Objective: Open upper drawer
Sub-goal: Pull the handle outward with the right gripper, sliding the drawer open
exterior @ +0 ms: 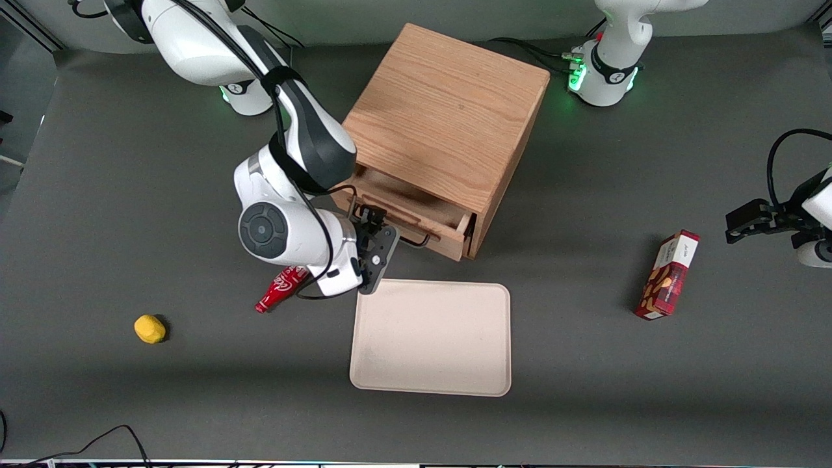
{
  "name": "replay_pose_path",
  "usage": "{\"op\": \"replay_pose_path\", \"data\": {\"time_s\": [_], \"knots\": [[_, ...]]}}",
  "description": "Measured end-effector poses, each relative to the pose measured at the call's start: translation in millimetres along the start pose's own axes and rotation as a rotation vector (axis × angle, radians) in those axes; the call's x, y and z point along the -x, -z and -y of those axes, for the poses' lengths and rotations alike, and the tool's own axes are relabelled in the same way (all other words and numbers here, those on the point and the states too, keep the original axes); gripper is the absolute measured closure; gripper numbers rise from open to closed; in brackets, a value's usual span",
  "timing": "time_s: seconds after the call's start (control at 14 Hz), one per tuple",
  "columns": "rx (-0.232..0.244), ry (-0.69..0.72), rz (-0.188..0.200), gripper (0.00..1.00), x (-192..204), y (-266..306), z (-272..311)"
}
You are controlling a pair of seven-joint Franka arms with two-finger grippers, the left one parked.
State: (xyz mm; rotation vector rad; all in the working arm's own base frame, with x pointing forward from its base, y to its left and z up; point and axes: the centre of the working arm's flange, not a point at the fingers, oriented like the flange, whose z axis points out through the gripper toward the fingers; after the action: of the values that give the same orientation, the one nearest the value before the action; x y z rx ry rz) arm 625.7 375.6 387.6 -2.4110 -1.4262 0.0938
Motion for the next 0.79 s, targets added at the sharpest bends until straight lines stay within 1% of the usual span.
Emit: {"op": "replay_pose_path", "data": {"time_s": [0.29, 0.43, 0.79], "knots": [[0.054, 0.029, -0.025, 0.00, 2.4, 17.0, -21.5], [0.091, 0.040, -0.050, 0.00, 1.9, 21.1, -31.3], [0.147, 0.049, -0.072, 0.00, 5.7, 19.0, -54.3]]}}
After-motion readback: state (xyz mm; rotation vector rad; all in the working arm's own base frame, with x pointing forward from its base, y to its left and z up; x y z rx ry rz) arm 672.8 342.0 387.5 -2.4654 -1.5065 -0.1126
